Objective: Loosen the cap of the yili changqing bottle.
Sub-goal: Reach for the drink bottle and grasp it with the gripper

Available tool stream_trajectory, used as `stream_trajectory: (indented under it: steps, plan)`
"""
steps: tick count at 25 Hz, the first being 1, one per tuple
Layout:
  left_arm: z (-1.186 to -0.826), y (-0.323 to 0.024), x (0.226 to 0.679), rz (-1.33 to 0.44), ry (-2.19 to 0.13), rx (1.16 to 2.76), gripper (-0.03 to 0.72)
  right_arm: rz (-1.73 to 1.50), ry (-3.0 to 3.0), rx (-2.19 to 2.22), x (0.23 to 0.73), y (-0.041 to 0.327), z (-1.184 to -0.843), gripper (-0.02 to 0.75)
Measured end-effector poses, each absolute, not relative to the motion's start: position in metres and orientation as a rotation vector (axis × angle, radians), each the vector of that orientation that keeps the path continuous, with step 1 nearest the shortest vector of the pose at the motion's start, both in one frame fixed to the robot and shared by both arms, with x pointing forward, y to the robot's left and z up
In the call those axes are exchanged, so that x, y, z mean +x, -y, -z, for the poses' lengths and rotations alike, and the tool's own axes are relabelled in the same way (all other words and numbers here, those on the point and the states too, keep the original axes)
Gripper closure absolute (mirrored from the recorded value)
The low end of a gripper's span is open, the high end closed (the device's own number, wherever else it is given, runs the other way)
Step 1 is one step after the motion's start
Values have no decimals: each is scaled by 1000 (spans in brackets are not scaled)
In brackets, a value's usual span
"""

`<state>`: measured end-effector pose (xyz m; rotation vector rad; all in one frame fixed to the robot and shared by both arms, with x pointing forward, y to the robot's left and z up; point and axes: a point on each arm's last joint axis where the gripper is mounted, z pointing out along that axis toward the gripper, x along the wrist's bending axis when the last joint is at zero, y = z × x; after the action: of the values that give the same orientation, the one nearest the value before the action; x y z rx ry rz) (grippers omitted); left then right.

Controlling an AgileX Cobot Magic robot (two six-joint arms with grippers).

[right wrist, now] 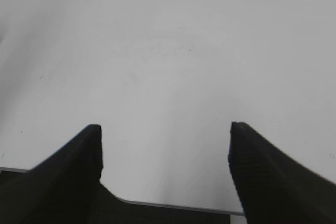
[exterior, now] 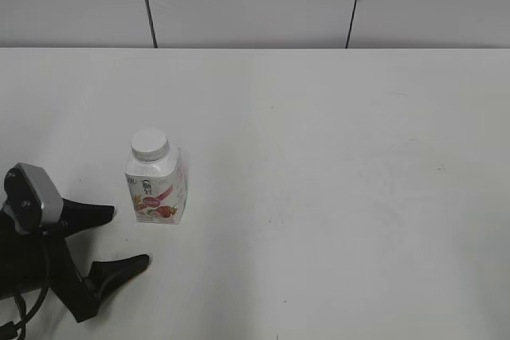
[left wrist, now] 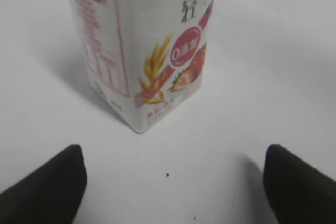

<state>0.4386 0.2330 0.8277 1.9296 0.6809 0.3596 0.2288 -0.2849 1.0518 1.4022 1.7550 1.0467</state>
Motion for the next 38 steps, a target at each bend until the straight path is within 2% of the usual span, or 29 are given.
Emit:
stream_trajectory:
  steps: [6,16,24,38]
  plan:
    - [-829,-233,441,-367,-672,1938,98,-1047,-1755,1402,229,285,-1052,152]
    - [-845,-232,462,-403,-672,1870,101,-1047,-1755,1402,229,285,-1052,152]
    - [-855,-226,495,-391,-546,1823,102,-1047,-1755,1402,229,285,-1052,152]
    - [-840,-222,495,-276,-508,1846,102,-1047,-1755,1402,229,285,-1052,152]
